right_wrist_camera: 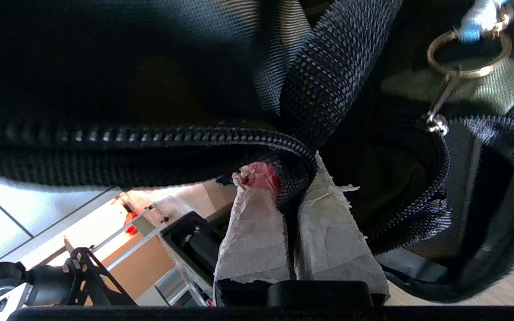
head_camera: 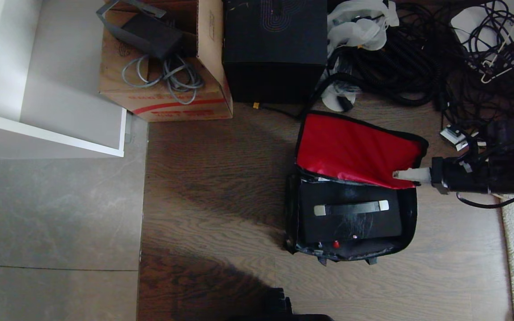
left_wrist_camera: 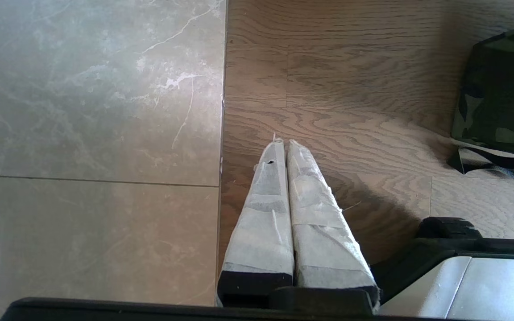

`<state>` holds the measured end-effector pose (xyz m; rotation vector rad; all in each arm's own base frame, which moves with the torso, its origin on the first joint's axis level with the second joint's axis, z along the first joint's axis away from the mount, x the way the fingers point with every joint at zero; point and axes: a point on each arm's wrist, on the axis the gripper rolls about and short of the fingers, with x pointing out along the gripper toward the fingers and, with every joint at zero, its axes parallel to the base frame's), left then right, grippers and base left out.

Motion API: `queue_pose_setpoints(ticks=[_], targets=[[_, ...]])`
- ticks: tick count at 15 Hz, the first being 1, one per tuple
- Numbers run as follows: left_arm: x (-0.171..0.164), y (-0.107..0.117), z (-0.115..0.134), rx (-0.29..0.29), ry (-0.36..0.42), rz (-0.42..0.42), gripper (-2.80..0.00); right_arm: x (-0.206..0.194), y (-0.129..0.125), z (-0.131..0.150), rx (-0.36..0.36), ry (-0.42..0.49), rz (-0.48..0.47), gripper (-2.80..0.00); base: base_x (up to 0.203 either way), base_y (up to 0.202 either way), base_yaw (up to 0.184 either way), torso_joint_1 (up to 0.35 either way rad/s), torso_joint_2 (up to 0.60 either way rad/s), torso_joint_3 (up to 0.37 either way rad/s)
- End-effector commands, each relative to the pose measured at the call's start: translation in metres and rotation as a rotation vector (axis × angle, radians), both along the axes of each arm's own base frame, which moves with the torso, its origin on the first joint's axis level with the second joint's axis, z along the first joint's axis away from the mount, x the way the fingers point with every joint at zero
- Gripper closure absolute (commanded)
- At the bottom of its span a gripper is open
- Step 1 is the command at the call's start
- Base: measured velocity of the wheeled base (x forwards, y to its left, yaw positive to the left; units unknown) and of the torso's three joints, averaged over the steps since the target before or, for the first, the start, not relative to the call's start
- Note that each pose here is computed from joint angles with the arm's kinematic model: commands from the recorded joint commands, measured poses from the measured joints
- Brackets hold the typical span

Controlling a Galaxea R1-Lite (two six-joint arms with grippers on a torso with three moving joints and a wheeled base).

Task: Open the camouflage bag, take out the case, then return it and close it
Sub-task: Close the top of the storage box

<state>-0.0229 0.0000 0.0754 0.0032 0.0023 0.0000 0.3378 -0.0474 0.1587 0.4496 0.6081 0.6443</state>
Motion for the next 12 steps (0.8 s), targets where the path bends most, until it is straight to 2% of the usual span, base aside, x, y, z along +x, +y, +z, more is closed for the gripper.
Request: queue_pose_setpoints(ticks=[1, 5, 7, 8, 10, 12], targets=[[0.0, 0.0, 0.0, 0.0, -0.001, 0.0, 0.0, -0.007, -0.001, 0.0, 0.002, -0.003, -0.001, 0.0, 0.0, 0.0, 0.0, 0.0, 0.0, 0.0], [0.0, 0.0, 0.0, 0.0, 0.0, 0.0, 0.0, -0.016, -0.001, -0.015, -0.067, -0.025, 0.047, 0.0, 0.0, 0.0, 0.0, 0.0, 0.0, 0.0], [0.0, 0.0, 0.0, 0.0, 0.0, 0.0, 0.0, -0.018, 0.0, -0.017, -0.073, -0.026, 0.054, 0.0, 0.0, 0.0, 0.0, 0.0, 0.0, 0.0], [0.0, 0.0, 0.0, 0.0, 0.001, 0.0, 0.0, -0.019, 0.001, -0.017, -0.069, -0.024, 0.055, -2.8, 0.0, 0.0, 0.0, 0.0, 0.0, 0.0], [0.0, 0.0, 0.0, 0.0, 0.0, 0.0, 0.0, -0.027, 0.003, -0.019, -0.043, -0.007, 0.073, -2.8, 0.0, 0.0, 0.0, 0.0, 0.0, 0.0], [0.0, 0.0, 0.0, 0.0, -0.001, 0.0, 0.0, -0.041, 0.007, -0.025, 0.014, 0.02, 0.128, -2.8, 0.0, 0.0, 0.0, 0.0, 0.0, 0.0]])
